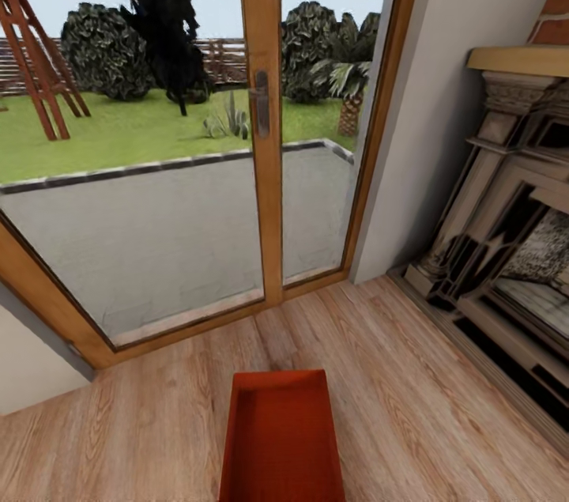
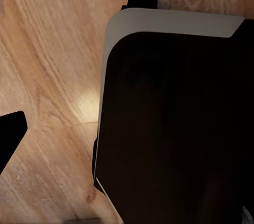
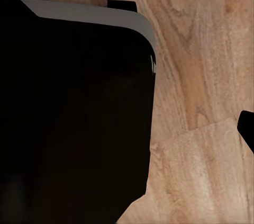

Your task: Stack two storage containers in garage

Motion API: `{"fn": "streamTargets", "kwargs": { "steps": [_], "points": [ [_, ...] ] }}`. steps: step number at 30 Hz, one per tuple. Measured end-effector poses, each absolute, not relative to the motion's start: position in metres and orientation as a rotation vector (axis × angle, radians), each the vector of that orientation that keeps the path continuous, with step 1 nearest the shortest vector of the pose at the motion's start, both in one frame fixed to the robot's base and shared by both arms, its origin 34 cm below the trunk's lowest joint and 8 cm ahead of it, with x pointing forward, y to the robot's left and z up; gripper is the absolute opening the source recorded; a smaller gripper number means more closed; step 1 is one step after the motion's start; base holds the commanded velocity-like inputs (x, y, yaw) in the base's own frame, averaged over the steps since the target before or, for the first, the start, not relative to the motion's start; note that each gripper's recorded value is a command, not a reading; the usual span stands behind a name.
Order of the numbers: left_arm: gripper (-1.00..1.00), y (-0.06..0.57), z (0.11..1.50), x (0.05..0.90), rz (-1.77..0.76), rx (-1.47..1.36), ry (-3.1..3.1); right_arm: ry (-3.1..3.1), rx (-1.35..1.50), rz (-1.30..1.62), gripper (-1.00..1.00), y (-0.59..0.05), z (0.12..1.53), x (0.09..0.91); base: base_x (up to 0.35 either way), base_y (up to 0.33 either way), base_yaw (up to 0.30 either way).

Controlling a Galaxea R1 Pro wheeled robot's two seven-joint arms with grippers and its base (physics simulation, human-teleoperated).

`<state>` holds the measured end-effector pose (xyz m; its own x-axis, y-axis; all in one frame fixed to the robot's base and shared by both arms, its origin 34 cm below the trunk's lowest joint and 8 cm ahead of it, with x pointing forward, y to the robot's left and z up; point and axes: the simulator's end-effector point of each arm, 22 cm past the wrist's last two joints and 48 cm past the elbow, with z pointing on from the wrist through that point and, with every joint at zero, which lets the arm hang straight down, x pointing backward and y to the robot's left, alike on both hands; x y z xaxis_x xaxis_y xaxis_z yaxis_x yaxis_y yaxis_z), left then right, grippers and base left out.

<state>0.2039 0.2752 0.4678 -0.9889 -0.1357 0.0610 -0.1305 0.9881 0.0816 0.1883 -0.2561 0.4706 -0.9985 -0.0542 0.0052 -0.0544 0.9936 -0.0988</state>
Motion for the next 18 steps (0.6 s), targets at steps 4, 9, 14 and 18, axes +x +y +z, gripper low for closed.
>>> {"fn": "streamTargets", "kwargs": {
  "steps": [4,9,14,18],
  "points": [
    [1.0,0.275,0.467,0.201,-0.12,0.205,-3.06,-3.127,0.086,0.155,1.0,-0.256,0.47,0.185,0.0,0.0,0.0],
    [1.0,0.275,0.467,0.198,-0.12,0.204,-3.052,-3.119,0.086,0.154,1.0,-0.256,0.47,0.182,0.0,0.0,0.0],
    [1.0,0.275,0.466,0.195,-0.121,0.203,-3.044,-3.111,0.087,0.153,1.0,-0.256,0.47,0.179,0.0,0.0,0.0],
    [1.0,0.275,0.466,0.192,-0.121,0.202,-3.038,-3.105,0.087,0.153,1.0,-0.256,0.469,0.176,0.0,0.0,0.0]
  ]
}}
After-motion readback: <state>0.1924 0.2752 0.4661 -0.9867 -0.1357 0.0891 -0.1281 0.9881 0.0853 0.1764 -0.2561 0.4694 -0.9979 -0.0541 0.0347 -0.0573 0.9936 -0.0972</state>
